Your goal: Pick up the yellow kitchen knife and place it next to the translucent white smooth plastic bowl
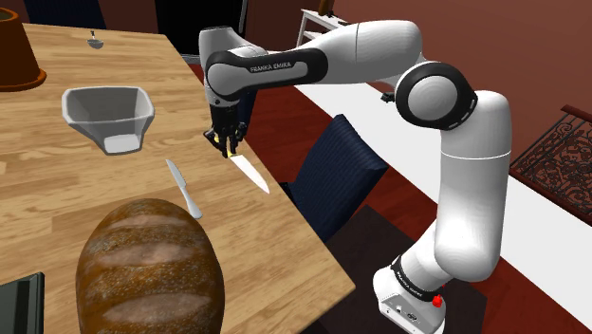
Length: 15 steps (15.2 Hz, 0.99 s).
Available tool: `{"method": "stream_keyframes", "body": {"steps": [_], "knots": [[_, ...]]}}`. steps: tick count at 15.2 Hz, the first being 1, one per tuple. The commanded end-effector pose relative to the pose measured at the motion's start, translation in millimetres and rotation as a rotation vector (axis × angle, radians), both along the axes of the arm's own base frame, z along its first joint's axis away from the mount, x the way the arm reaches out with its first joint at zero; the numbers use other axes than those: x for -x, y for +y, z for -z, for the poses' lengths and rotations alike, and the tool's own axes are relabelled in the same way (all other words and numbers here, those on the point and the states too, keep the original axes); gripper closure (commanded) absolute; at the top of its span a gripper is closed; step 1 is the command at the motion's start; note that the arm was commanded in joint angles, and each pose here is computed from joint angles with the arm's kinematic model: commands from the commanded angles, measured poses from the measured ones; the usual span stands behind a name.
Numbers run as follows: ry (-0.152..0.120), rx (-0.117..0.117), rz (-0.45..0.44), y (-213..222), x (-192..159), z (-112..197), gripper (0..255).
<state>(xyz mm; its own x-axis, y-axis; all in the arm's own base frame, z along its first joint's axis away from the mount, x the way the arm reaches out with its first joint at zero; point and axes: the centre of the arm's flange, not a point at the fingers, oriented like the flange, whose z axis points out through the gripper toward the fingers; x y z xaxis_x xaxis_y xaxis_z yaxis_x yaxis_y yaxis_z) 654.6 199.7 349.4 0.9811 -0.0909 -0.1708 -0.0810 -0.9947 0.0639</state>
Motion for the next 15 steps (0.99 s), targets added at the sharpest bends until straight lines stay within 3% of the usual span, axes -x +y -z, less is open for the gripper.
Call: {"method": "stream_keyframes", "body": {"steps": [1,2,7,11,15], "knots": [[0.0,0.0,0.0,0.1,0.0,0.1,255],[0.0,0.0,0.0,0.1,0.0,0.1,0],[0.0,0.0,0.0,0.1,0.0,0.1,0],[0.0,0.0,0.0,2.5,-8.8,-49.0,0],[0.0,0.0,0.0,2.5,-8.8,-49.0,0]]}}
